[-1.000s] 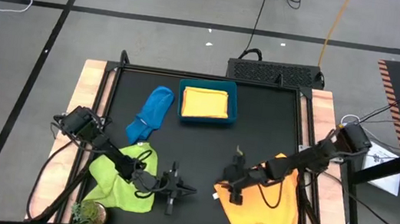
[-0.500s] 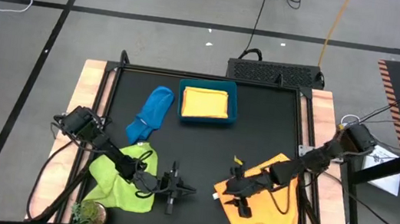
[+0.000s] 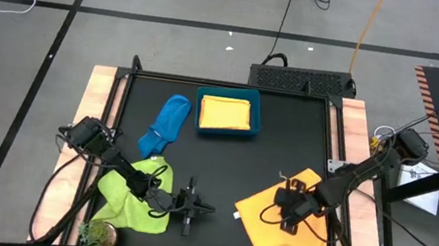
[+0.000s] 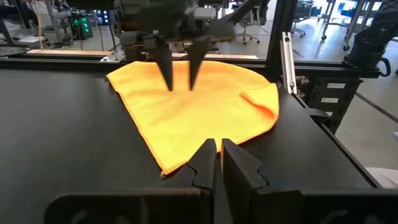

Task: Fold microfiber towels
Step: Fold the orange microfiber cloth

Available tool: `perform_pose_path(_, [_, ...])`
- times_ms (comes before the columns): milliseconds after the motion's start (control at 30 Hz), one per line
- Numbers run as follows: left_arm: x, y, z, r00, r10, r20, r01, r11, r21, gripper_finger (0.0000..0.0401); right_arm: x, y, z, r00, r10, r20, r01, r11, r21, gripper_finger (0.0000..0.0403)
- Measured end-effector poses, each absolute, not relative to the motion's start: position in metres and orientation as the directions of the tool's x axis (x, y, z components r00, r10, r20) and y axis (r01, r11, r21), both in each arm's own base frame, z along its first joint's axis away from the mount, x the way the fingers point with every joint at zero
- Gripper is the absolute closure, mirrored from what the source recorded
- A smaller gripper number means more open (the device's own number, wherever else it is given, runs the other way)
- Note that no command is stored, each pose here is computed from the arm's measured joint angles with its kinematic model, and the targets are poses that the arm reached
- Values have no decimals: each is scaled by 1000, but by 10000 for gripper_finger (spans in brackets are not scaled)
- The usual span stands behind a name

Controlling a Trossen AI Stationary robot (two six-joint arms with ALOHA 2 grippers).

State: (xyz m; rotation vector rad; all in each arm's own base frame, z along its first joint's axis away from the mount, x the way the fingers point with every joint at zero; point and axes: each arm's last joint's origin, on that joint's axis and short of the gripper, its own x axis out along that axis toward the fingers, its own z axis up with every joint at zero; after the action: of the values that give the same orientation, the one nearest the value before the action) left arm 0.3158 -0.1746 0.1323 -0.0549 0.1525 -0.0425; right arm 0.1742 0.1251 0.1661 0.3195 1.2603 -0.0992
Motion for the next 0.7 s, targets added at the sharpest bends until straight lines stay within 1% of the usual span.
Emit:
perform_pose_path(100, [316, -175, 133, 988, -46, -147, 37, 998, -60, 375, 163, 115, 157, 200, 24, -979, 369, 924, 98, 243])
perform_pose_path(200, [316, -175, 133, 988, -46, -146, 37, 997, -60, 375, 155, 106, 142, 125, 28, -992, 450, 889, 82, 243])
perform_pose_path(367, [316, -175, 133, 988, -46, -146, 37, 998, -59, 375, 146, 90, 120, 78, 52, -996, 507, 858, 85, 243])
perform_pose_path(467, [316, -175, 133, 988, -46, -147, 40, 998, -44, 375, 146, 82, 115, 67, 62, -996, 524, 847, 88, 243])
perform_pose_path(567, [317, -172, 132, 987, -58, -150, 58, 998, -9, 375, 153, 76, 115, 106, 72, -992, 507, 854, 116, 243])
perform_pose_path(700, [322, -166, 132, 975, -152, -161, 154, 988, 3, 375, 169, 71, 117, 233, 97, -968, 444, 875, 195, 243])
